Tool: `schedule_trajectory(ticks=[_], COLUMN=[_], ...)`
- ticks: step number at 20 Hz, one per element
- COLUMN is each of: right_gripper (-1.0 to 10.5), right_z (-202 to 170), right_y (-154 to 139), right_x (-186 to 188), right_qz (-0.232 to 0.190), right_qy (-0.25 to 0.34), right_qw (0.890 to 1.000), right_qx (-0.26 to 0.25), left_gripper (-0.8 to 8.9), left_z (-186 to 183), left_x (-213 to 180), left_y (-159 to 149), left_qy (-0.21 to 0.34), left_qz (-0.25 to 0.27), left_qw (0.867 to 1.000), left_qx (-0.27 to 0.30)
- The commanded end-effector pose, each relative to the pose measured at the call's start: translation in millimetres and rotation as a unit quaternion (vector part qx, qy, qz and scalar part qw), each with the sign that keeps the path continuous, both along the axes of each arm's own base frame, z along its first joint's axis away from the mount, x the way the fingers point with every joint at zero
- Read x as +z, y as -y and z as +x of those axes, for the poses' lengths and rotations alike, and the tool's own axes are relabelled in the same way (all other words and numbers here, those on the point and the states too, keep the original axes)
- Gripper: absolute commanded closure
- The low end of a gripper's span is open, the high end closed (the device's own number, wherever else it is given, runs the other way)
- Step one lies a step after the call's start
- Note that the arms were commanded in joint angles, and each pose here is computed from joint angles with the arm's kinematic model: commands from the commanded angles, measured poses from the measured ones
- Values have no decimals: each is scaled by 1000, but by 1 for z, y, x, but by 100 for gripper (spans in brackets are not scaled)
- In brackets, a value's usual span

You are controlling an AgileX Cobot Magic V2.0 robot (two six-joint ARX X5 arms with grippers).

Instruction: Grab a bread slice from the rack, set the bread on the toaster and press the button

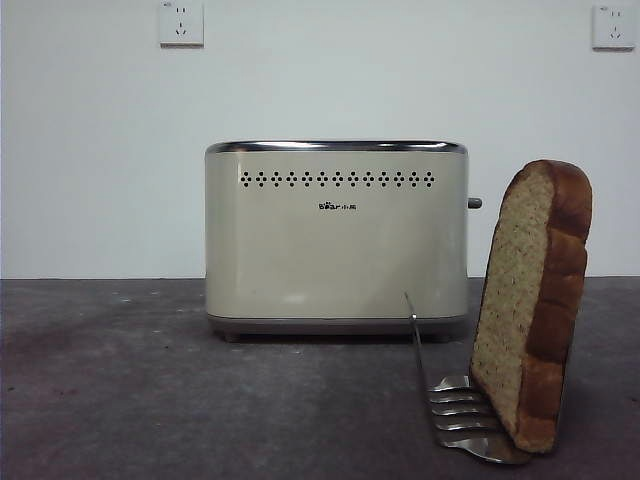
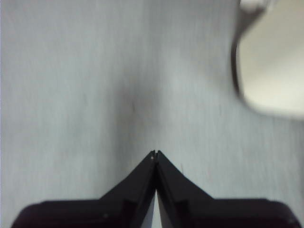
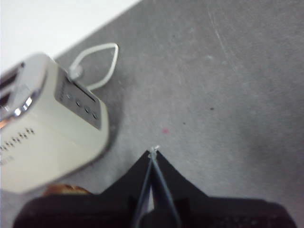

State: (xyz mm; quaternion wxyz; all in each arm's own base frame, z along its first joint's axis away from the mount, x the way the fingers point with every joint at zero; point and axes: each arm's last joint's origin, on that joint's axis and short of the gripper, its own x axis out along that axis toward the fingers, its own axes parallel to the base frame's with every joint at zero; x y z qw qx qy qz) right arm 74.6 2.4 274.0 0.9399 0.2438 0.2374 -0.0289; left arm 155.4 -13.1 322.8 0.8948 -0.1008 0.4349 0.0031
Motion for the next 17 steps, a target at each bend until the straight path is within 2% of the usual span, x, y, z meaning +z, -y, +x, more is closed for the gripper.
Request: schedule_trajectory(ticks=[1,4,6,9,11,13,17], right_gripper=[948,949,950,950,949,949,949], right_z=[6,17,25,35,39,41,40], right_y=[0,-3,-7,-11,-12,-12,-12], right_x=[9,19,26,37,41,43,49], right_qz=[-66,-95,-106,-148,-169,-182,-186], right_qy=[-20,-38,-39,-5,5,-3,2], right_qw=[997,987,975,941,927,920,919], right_qx=[34,120,192,304,335,348,348], left_gripper=[819,819,819,819,819,818,817], left_z=[9,20,25,32,36,39,47], left_x=[14,29,35,36,34,32,46], left_y=[11,37,58,96,121,149,202], left_qy=[-38,-58,-76,-102,-121,-137,-141], left_qz=[-8,-40,-41,-49,-47,-48,-44], left_qw=[999,995,991,982,976,969,956], left_qx=[-16,-68,-105,-149,-175,-199,-252])
